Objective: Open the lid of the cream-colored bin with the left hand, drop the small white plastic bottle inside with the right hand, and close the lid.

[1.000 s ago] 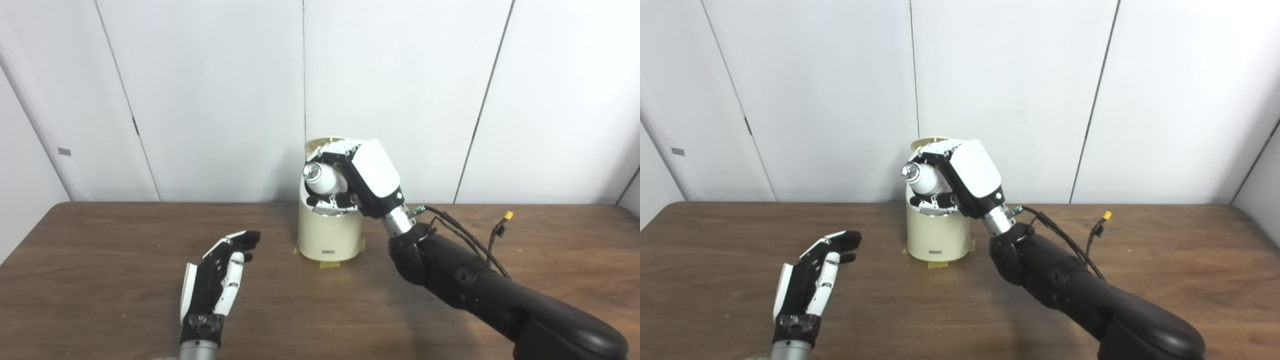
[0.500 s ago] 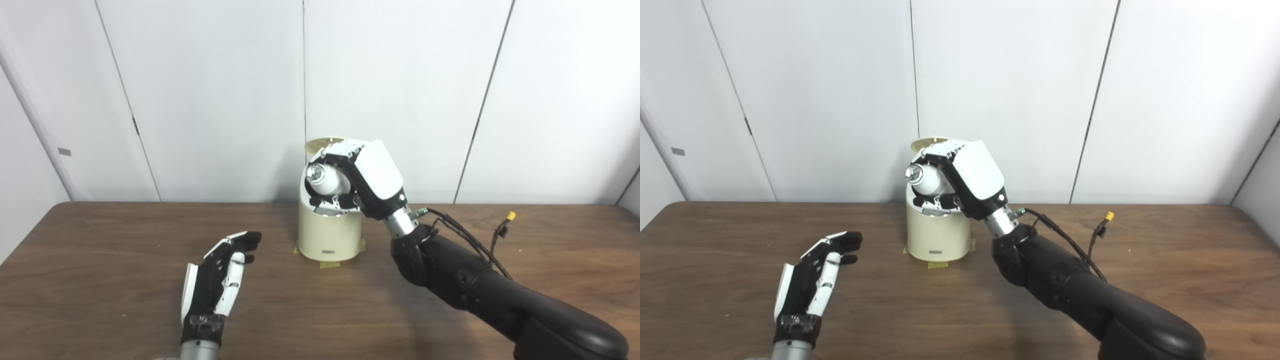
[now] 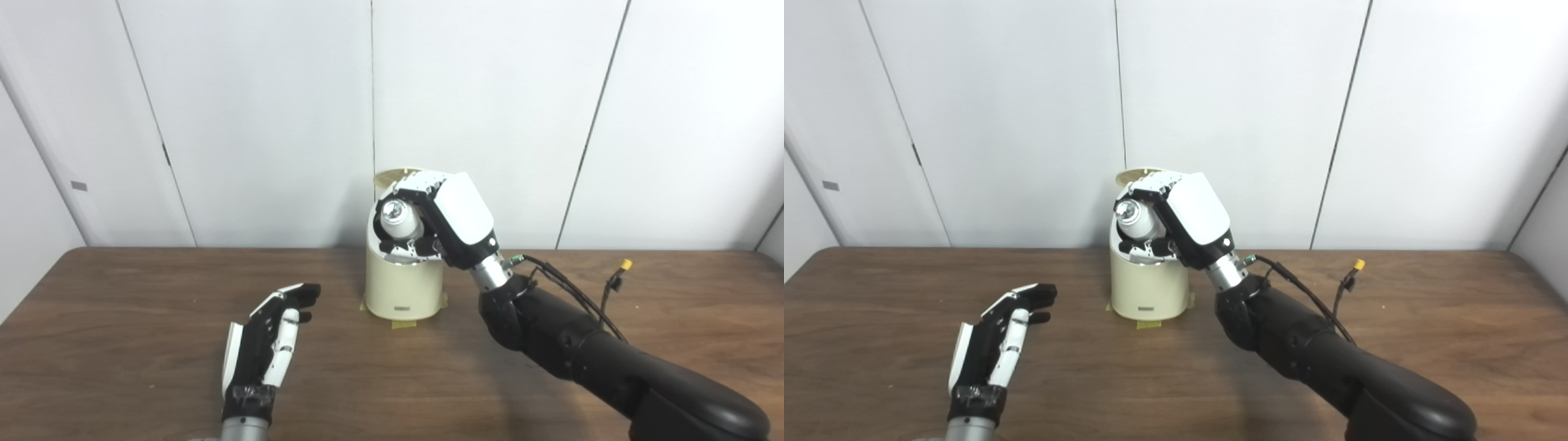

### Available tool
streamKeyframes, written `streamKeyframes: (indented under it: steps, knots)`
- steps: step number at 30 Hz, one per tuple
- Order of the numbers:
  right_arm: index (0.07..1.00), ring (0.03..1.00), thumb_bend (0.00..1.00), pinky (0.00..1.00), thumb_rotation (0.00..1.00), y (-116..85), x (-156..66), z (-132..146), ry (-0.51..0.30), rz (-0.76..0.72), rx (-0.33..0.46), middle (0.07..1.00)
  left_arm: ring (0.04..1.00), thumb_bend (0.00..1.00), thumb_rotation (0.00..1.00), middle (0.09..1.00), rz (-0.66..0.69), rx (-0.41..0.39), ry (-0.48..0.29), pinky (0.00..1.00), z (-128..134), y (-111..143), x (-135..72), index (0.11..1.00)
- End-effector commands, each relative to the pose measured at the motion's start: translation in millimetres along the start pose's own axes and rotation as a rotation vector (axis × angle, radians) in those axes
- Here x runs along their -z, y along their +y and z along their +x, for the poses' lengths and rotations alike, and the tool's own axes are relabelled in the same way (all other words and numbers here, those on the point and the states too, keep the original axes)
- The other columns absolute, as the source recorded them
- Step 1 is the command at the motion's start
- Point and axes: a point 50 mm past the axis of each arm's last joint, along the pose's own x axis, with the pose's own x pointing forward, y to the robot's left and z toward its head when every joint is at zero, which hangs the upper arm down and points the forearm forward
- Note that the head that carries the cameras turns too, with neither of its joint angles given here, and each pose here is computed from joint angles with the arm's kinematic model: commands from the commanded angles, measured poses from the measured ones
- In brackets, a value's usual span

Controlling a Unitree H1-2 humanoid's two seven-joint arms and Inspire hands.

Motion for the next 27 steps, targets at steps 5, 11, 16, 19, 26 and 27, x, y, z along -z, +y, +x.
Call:
streamKeyframes:
  steps: [5,11,16,19,26,27]
  knots:
    - [0.485,0.541,0.53,0.46,0.0,-17.0,2.5,28.7,-0.044,-0.004,0.055,0.497,0.757,0.14,0.76,0.733,0.0,-0.009,-0.08,0.71,9.7,-3.0,-13.3,0.697]
    - [0.486,0.542,0.53,0.46,0.0,-16.9,2.4,28.8,-0.046,-0.006,0.06,0.496,0.758,0.15,0.75,0.731,-0.002,-0.008,-0.079,0.72,9.2,-3.1,-13.1,0.696]
    - [0.492,0.548,0.52,0.47,0.13,-17.4,2.7,28.5,-0.045,-0.006,0.059,0.59,0.756,0.14,0.75,0.731,0.0,-0.005,-0.077,0.71,9.1,-3.3,-13.1,0.697]
    - [0.492,0.552,0.52,0.47,0.13,-17.4,3.1,28.4,-0.042,-0.006,0.058,0.595,0.757,0.13,0.75,0.731,0.001,-0.005,-0.078,0.72,9.2,-3.4,-13.1,0.696]
    - [0.614,0.577,0.92,0.49,0.06,-17.4,3.3,28.2,-0.045,-0.01,0.056,0.62,0.757,0.13,0.75,0.732,0.005,-0.004,-0.078,0.72,9.1,-3.7,-13.1,0.696]
    - [0.624,0.584,0.94,0.5,0.06,-17.3,3.4,28.1,-0.045,-0.011,0.056,0.626,0.756,0.13,0.75,0.73,0.005,-0.005,-0.079,0.72,9.1,-3.9,-13.1,0.694]
